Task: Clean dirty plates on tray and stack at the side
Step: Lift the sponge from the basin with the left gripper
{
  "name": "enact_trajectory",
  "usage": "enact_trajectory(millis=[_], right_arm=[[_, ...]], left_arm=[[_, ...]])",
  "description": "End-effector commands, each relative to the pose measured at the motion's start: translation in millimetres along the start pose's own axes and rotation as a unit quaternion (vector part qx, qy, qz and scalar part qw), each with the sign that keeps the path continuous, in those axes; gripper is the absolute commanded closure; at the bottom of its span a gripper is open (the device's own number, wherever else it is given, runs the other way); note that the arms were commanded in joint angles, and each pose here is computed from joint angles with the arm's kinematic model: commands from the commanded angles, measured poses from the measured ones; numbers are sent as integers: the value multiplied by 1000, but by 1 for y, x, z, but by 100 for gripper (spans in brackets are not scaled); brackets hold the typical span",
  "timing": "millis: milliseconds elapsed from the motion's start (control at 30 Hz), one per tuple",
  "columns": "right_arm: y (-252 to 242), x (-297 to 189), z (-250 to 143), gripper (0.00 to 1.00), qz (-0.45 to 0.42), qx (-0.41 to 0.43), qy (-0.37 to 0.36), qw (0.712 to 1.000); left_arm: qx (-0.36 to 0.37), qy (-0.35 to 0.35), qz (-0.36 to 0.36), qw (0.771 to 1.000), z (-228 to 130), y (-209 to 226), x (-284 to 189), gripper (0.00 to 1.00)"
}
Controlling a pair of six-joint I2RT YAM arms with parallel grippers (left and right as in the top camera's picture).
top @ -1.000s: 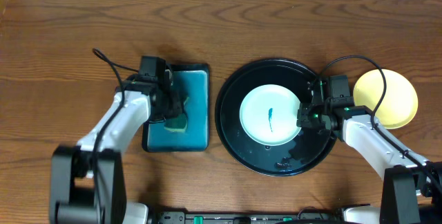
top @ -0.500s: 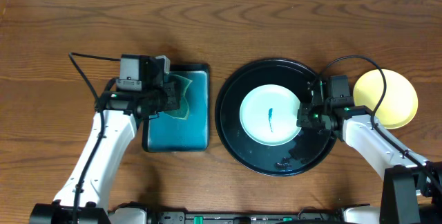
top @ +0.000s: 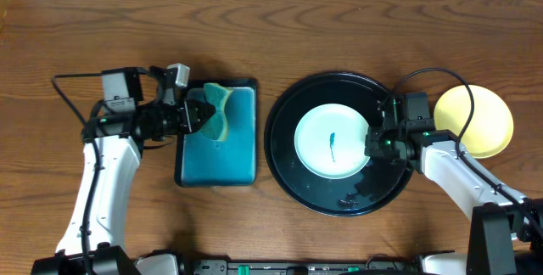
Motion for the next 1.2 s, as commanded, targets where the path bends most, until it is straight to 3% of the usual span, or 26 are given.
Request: enact_trajectory(millis=[0, 267, 1167], right_arm=[[1, 1, 0, 99, 0, -13, 2, 1000], [1, 1, 0, 99, 0, -13, 2, 1000], [1, 1, 0, 99, 0, -13, 2, 1000]], left_arm=[[20, -6, -86, 996, 2, -7, -12, 93], [13, -14, -116, 993, 3, -5, -19, 93], [13, -14, -116, 993, 3, -5, -19, 93]])
Point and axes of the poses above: each gripper's point midway between its finger pads, its own x axis out along the fingers, its own y axis along the line the jaws close on, z = x × y, the point moved 10 cm from there along -x, back along the fingers, and after that the axes turned 9 degrees about -x, right-handed, at the moved point
